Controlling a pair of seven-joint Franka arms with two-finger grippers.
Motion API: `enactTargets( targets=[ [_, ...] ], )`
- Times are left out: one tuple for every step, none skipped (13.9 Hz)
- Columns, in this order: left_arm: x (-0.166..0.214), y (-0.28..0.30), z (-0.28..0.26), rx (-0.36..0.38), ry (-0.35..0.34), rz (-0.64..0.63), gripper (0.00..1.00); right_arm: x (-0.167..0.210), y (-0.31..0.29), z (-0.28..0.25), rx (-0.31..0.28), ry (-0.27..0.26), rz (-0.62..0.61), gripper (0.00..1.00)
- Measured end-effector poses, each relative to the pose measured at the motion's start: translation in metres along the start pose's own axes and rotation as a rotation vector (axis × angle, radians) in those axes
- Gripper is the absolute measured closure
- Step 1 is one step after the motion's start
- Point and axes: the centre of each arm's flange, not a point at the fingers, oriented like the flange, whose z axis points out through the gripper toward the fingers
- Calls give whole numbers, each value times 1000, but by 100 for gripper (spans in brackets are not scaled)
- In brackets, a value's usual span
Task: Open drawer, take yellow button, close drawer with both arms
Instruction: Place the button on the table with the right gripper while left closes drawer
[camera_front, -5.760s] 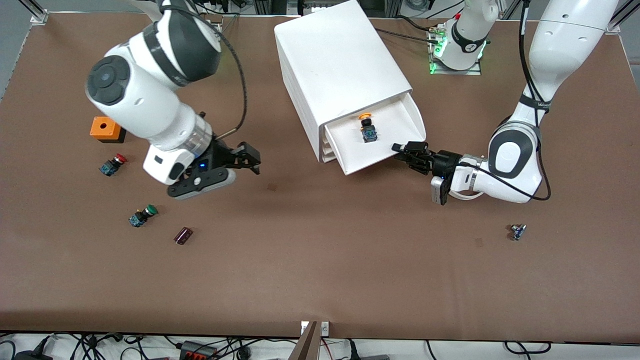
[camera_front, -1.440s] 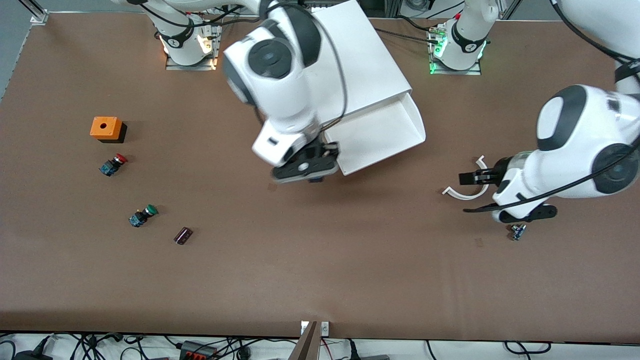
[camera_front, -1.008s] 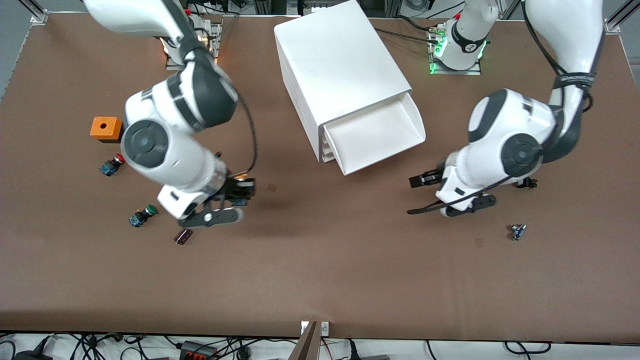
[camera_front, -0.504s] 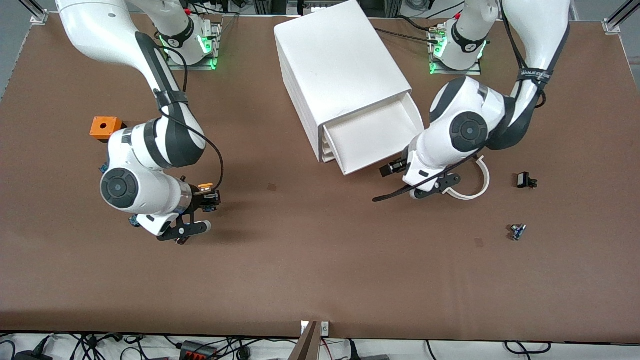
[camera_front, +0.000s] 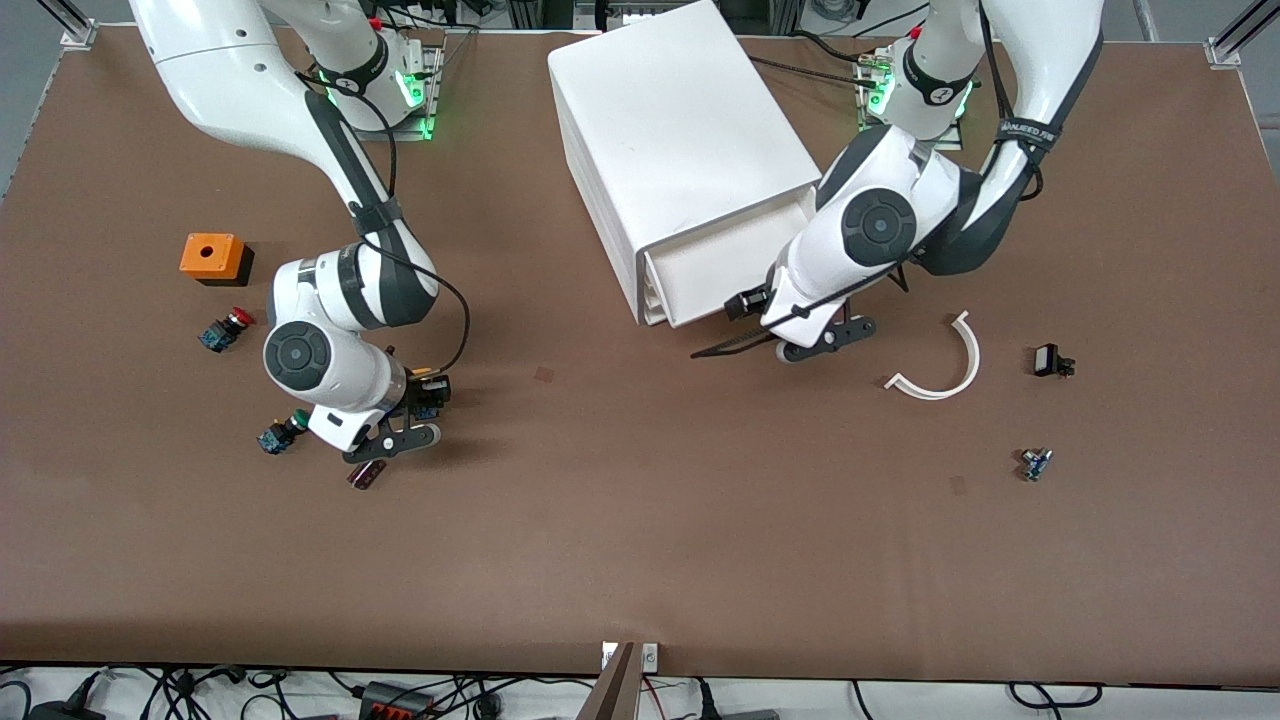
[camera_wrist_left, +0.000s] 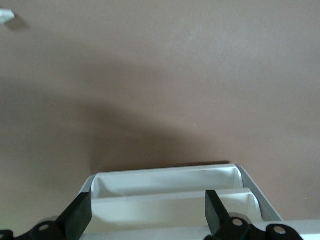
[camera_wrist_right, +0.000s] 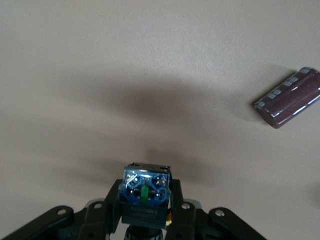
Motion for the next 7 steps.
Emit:
enactTargets(
  targets=[
    [-8, 3, 3, 5, -5, 3, 0, -3, 1, 6, -18, 4, -15, 59],
    [-17, 7, 5, 8, -9, 8, 0, -6, 1, 12, -34, 3, -31, 59],
    [-26, 11, 8, 12, -14, 11, 0, -8, 0, 17, -43, 0, -41, 59],
    [-34, 15, 11, 16, -20, 14, 0, -9, 0, 23, -47, -1, -46, 59],
    [-42, 18, 13, 20, -25, 10, 0, -10, -1, 28, -47, 2, -50, 59],
    [-48, 20, 15, 23, -28, 4, 0, -9, -2, 34, -47, 8, -52, 59],
    [-51, 22, 16, 25, -30, 1, 0, -8, -2, 38, -47, 14, -54, 59]
  ],
)
